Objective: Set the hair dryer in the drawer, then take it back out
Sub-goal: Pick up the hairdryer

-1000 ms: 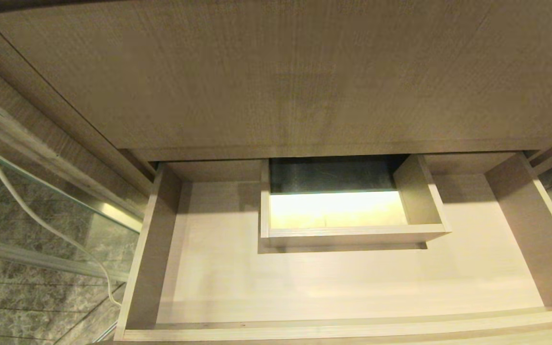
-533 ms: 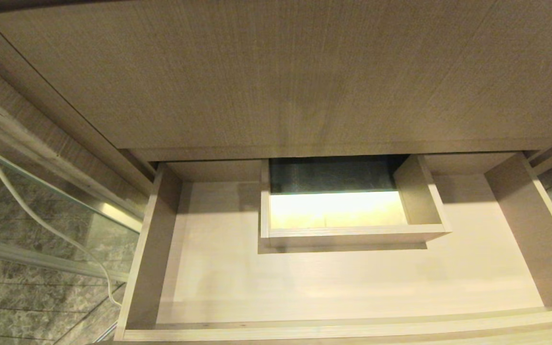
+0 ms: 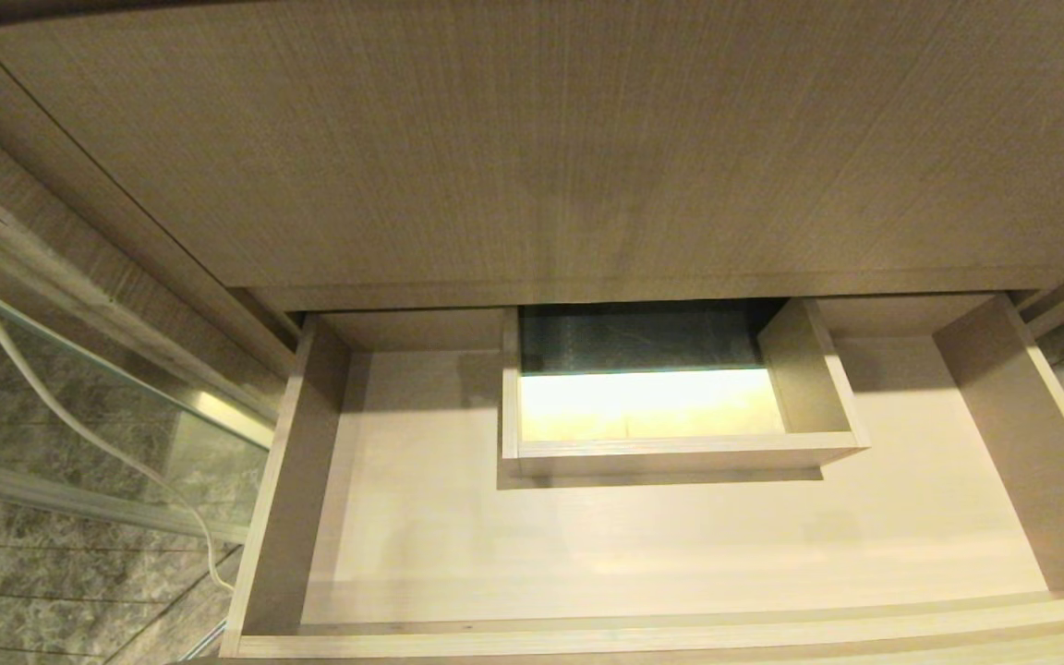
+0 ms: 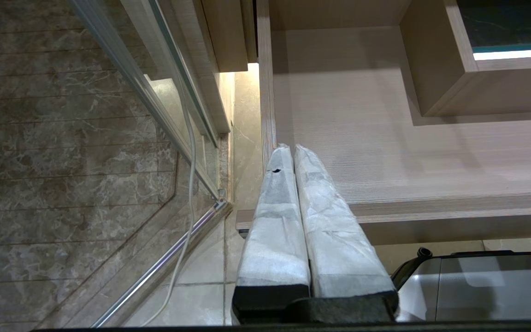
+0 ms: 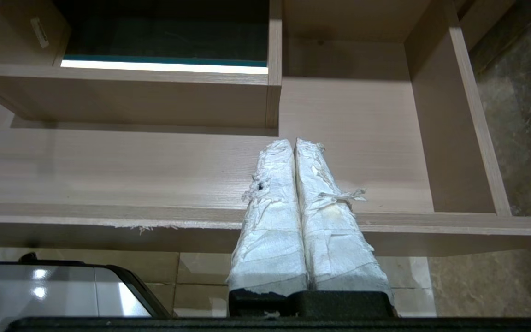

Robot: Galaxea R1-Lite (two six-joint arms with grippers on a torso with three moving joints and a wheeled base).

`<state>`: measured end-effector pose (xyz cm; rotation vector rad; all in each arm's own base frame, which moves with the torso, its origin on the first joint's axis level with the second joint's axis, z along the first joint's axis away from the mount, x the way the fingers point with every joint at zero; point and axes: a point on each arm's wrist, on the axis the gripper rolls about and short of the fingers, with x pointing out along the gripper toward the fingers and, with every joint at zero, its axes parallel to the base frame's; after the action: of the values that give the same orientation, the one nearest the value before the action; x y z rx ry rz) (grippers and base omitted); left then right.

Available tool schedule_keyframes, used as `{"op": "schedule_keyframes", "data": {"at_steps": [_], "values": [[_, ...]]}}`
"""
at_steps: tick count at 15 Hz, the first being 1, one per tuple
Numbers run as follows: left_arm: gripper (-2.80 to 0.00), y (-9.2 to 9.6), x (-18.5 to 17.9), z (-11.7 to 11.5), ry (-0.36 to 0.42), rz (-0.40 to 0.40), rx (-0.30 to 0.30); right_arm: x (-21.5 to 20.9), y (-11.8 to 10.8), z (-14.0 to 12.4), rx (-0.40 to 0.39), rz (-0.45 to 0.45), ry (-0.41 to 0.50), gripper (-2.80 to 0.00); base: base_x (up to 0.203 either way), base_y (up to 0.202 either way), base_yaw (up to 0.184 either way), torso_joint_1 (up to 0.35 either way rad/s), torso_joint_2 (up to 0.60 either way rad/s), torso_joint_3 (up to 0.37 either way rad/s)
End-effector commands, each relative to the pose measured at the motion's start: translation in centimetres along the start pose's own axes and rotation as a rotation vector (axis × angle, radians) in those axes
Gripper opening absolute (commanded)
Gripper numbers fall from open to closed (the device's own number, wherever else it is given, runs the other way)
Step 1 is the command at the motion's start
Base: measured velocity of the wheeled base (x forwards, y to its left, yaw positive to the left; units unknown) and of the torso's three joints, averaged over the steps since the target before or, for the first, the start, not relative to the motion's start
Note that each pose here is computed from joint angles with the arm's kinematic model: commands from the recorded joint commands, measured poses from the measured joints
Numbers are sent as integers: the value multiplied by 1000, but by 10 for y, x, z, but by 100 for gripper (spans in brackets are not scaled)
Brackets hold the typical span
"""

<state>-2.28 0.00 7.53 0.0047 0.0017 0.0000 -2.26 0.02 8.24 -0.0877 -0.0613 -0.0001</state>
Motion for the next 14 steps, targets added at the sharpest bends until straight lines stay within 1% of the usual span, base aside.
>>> {"op": "schedule_keyframes", "data": {"at_steps": [1, 14], "values": [[-280, 0, 0, 0, 1, 0, 0, 0, 0, 0, 14, -5, -9, -280, 0, 0, 0, 0, 0, 0], [-280, 0, 0, 0, 1, 0, 0, 0, 0, 0, 9, -6, -9, -280, 0, 0, 0, 0, 0, 0]]}}
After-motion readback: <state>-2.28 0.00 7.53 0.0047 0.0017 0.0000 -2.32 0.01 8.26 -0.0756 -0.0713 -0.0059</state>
